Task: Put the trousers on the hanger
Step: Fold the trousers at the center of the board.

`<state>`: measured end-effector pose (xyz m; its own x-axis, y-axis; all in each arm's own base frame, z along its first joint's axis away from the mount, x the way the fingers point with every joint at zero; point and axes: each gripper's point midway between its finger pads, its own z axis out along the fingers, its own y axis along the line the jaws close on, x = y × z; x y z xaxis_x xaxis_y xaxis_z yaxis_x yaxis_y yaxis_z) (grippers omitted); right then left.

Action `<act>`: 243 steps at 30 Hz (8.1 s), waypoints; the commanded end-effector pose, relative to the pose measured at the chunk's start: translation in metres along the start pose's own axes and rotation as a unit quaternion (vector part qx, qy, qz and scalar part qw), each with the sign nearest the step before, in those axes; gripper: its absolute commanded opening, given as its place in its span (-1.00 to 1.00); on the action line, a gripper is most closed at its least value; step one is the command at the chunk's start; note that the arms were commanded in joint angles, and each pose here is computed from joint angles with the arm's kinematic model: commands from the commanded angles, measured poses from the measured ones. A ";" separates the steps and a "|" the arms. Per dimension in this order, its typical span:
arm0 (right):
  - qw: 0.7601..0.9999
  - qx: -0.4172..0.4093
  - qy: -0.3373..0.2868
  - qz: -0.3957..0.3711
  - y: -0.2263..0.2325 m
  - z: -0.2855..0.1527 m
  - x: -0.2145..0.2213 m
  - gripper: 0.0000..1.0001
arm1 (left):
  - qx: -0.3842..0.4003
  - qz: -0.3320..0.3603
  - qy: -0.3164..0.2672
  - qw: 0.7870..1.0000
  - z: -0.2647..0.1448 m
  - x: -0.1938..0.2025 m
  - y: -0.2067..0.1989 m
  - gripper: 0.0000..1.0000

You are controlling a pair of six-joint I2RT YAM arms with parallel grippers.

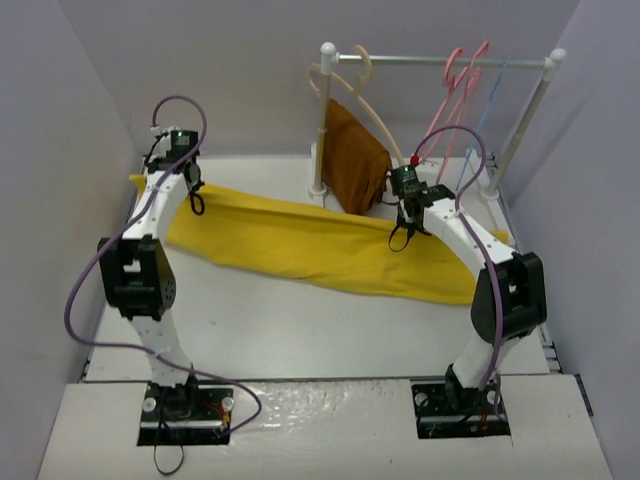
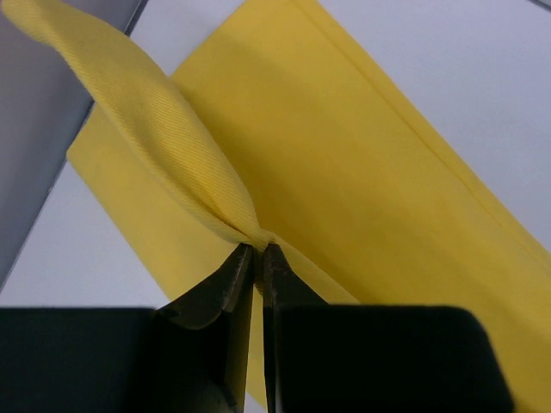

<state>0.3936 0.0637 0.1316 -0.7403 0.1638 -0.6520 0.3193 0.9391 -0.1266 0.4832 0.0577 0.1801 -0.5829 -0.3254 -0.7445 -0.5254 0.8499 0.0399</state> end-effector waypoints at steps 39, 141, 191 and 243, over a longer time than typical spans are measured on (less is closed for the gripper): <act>0.958 -0.250 -0.073 -0.121 0.177 -0.097 0.079 0.53 | 0.113 -0.037 -0.058 0.991 -0.187 0.095 0.097 0.94; 0.909 -0.368 -0.080 -0.180 0.110 -0.151 0.133 0.90 | -0.007 -0.068 0.045 0.997 0.016 -0.025 0.067 -1.00; 0.954 -0.227 0.151 -0.120 0.083 -0.067 0.291 0.84 | -0.089 -0.166 0.196 0.962 0.028 0.185 0.114 0.26; 0.862 -0.345 0.013 -0.371 0.121 -0.019 0.093 -0.13 | 0.230 0.141 -0.003 0.963 -0.160 0.164 0.006 0.28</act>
<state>0.3481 0.1941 0.0651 -0.6375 -0.5326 -0.5568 -0.6318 0.7749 -0.0179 0.2738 -0.0593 0.1427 -0.7226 -0.0554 -0.6890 -0.0160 0.9979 -0.0635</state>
